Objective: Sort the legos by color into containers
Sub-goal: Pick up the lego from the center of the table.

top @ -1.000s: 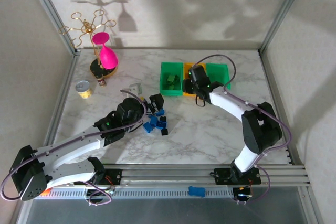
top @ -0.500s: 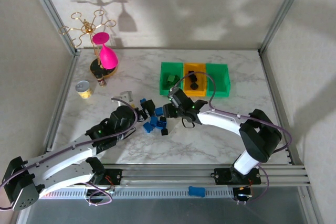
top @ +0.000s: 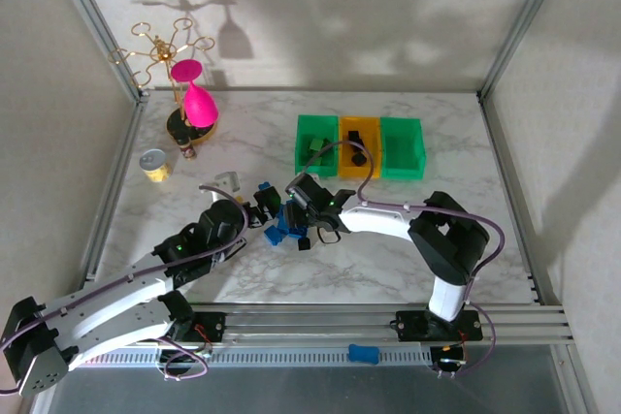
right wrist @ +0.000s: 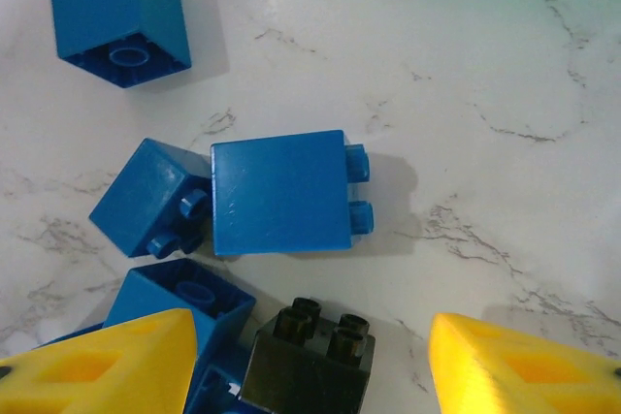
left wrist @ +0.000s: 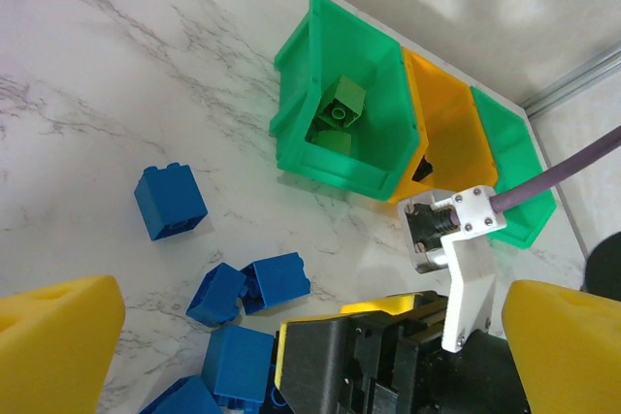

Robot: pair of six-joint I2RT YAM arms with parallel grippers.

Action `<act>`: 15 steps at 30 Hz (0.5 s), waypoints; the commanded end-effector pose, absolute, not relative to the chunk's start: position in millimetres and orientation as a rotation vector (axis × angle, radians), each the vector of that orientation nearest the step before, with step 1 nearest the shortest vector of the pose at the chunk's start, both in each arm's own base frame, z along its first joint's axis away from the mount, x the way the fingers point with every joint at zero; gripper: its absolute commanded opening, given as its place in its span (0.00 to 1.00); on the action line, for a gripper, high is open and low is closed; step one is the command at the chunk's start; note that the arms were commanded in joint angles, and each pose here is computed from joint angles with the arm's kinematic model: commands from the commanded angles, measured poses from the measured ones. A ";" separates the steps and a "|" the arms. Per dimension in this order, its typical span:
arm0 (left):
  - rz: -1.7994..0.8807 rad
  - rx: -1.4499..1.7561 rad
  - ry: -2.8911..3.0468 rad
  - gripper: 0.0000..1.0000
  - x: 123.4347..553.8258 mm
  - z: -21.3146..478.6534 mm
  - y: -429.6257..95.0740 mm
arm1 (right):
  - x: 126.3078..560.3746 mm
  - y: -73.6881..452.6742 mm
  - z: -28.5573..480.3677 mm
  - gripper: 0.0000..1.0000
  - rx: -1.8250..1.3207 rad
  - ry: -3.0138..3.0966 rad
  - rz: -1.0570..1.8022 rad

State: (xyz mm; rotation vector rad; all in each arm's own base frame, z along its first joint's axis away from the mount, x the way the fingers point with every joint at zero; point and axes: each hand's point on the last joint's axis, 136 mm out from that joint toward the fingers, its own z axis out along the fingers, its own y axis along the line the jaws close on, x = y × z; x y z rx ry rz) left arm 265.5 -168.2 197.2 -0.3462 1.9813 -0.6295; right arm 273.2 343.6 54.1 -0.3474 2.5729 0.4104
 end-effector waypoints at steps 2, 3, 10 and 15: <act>-0.586 -0.374 1.982 1.00 265.1 190.8 -158.2 | 274.3 346.3 49.2 0.64 -0.324 2.586 0.388; -0.589 -0.372 1.979 1.00 265.3 191.7 -158.6 | 274.2 345.9 47.3 0.64 -0.325 2.591 0.382; -0.594 -0.367 1.987 1.00 266.2 189.5 -161.3 | 271.3 334.2 38.1 0.59 -0.313 2.613 0.320; -0.601 -0.366 1.986 1.00 266.4 189.9 -162.2 | 268.4 326.9 37.7 0.54 -0.307 2.618 0.297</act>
